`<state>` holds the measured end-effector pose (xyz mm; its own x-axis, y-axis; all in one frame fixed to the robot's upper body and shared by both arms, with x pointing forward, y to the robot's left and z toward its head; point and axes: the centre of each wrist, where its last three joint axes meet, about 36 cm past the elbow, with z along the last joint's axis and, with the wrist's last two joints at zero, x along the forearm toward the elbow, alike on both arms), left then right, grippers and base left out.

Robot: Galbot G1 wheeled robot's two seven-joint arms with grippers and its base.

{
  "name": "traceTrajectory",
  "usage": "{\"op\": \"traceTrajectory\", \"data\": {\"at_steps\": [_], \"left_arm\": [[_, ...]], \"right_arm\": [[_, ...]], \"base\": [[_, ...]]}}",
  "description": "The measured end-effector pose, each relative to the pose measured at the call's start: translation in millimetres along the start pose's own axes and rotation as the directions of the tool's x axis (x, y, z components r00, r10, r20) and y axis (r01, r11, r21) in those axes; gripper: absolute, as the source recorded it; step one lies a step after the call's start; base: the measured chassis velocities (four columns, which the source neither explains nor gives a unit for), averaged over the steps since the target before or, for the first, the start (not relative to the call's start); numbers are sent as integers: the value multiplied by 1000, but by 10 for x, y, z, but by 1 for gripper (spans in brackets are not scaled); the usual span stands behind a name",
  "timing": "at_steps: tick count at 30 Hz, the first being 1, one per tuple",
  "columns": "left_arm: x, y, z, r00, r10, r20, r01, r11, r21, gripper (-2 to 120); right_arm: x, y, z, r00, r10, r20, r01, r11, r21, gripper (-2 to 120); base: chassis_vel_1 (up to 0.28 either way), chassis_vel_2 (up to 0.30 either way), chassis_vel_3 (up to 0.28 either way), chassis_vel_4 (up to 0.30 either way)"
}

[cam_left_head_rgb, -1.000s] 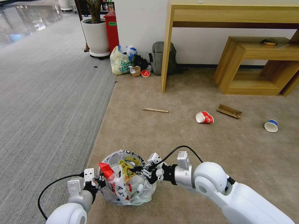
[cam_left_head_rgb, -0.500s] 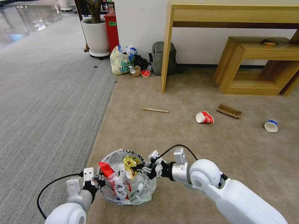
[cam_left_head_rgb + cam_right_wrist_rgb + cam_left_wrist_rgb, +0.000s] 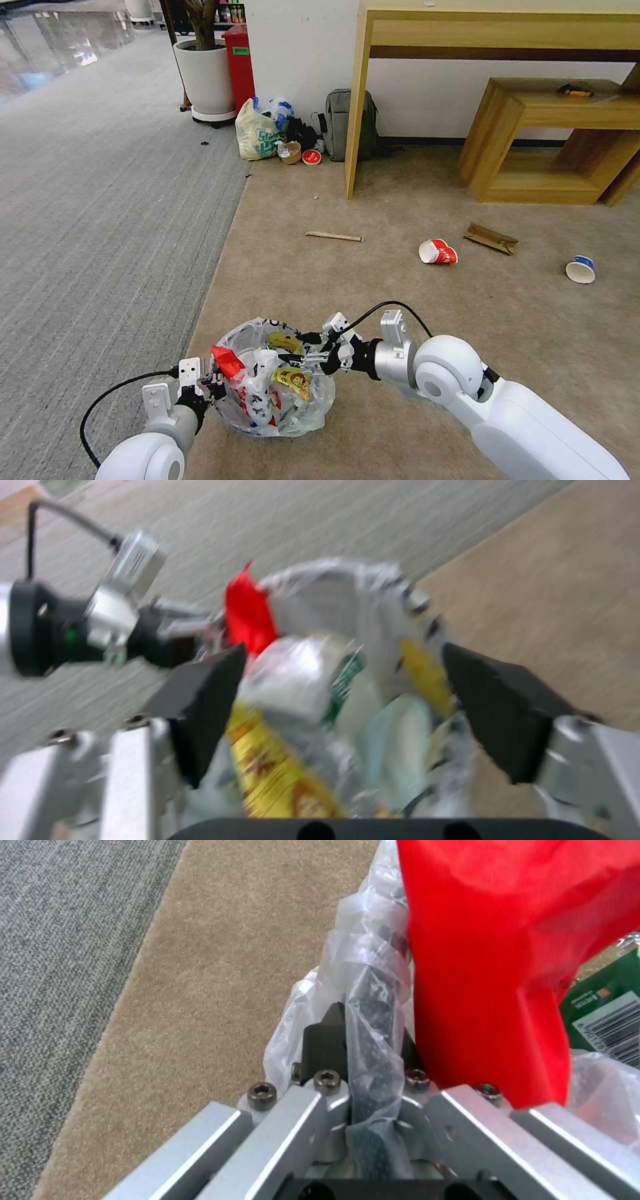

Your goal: Pick up the trash bin and place the garbage on the floor into it.

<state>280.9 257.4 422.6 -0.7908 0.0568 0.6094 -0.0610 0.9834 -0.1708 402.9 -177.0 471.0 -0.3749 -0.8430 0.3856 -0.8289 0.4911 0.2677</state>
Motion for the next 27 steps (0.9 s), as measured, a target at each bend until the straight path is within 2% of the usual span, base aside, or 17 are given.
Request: {"op": "traceTrajectory", "data": {"at_steps": [3, 7, 9, 10, 12, 13, 14, 17, 18, 21, 22, 24, 27], "left_arm": [[6, 6, 8, 1000, 4, 0, -4, 1000, 1, 0], [9, 9, 4, 1000, 7, 4, -7, 1000, 1, 0], [8, 7, 0, 1000, 9, 8, -9, 1000, 2, 0], [8, 7, 0, 1000, 9, 8, -9, 1000, 2, 0], [8, 6, -1, 1000, 16, 13, -16, 1000, 3, 0], [8, 7, -1, 1000, 19, 15, -19, 1000, 3, 0], [8, 7, -1, 1000, 19, 15, -19, 1000, 3, 0], [17, 37, -1, 1000, 20, 20, -20, 1000, 1, 0], [17, 37, -1, 1000, 20, 20, -20, 1000, 1, 0], [34, 42, -7, 999, 27, 23, -27, 1000, 3, 0], [34, 42, -7, 999, 27, 23, -27, 1000, 3, 0], [35, 40, -8, 999, 31, 24, -31, 1000, 4, 0], [33, 33, -9, 999, 35, 24, -36, 999, 3, 0]], "right_arm": [[62, -9, -33, 995, 75, 70, -77, 996, 36, 95], [117, -20, -47, 981, 145, 129, -152, 988, 42, 99], [141, -45, -34, 948, 244, 202, -259, 965, 47, 100], [141, -45, -34, 948, 244, 202, -259, 965, 47, 100], [105, -81, 18, 896, 352, 271, -373, 928, 26, 100], [94, -91, 35, 877, 383, 289, -403, 915, 12, 100], [94, -91, 35, 877, 383, 289, -403, 915, 12, 100], [89, -173, 141, 804, 488, 340, -511, 859, -24, 100], [89, -173, 141, 804, 488, 340, -511, 859, -24, 100], [176, -302, 284, 727, 580, 368, -605, 794, -57, 100], [176, -302, 284, 727, 580, 368, -605, 794, -57, 100], [288, -352, 378, 688, 624, 369, -652, 756, -62, 100], [391, -370, 441, 672, 645, 364, -673, 737, -64, 100]], "base": [[0, 0, 0, 0], [0, 0, 0, 0], [0, 0, 0, 0], [0, 0, 0, 0], [0, 0, 0, 0], [0, 0, 0, 0], [0, 0, 0, 0], [0, 0, 0, 0], [0, 0, 0, 0], [0, 0, 0, 0], [0, 0, 0, 0], [0, 0, 0, 0], [0, 0, 0, 0]]}}
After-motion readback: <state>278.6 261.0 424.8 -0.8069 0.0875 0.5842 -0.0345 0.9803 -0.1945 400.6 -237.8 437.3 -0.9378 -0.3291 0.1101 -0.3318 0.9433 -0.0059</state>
